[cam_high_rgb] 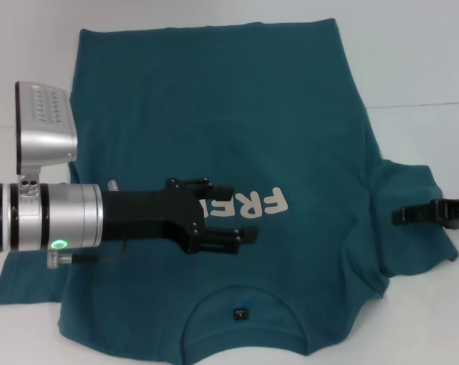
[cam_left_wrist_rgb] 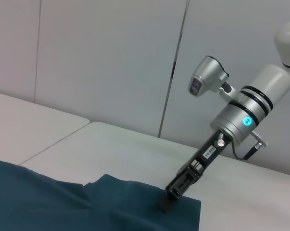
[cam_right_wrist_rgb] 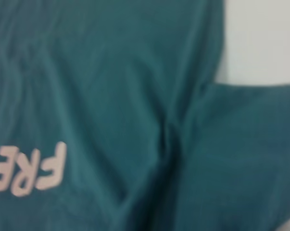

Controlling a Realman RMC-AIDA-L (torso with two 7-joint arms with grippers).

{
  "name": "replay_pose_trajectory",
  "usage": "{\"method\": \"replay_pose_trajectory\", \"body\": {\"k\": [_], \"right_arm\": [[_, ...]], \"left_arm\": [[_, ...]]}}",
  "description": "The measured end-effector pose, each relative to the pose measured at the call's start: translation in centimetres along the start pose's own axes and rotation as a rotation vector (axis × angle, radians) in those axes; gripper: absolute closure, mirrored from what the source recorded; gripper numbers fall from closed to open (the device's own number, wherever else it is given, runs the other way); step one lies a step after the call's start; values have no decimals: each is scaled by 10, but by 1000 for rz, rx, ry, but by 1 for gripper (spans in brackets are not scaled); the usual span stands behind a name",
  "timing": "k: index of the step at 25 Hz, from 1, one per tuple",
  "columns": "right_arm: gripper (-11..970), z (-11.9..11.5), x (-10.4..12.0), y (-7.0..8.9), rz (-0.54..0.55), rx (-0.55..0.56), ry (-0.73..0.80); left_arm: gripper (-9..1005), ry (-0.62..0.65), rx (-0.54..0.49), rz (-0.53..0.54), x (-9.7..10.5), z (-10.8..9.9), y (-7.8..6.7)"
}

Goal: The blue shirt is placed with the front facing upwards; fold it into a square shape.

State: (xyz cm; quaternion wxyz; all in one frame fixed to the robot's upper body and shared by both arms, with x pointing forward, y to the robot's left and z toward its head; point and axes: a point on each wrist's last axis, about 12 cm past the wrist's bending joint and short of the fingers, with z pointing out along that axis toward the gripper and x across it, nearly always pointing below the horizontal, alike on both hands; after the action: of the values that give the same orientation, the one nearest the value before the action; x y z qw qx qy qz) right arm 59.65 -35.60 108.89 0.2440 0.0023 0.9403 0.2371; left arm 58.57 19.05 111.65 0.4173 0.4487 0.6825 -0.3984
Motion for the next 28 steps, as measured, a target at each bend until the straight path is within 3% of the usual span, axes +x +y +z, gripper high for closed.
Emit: {"method": "replay_pose_trajectory", "body": {"k": [16, 28], "right_arm": [[67, 24, -22, 45, -81, -73, -23], [69, 34, -25, 53, -101, -66, -22]], "left_arm": [[121, 0, -3, -2, 2, -1, 0], [122, -3, -7, -3, 4, -2, -1]]}}
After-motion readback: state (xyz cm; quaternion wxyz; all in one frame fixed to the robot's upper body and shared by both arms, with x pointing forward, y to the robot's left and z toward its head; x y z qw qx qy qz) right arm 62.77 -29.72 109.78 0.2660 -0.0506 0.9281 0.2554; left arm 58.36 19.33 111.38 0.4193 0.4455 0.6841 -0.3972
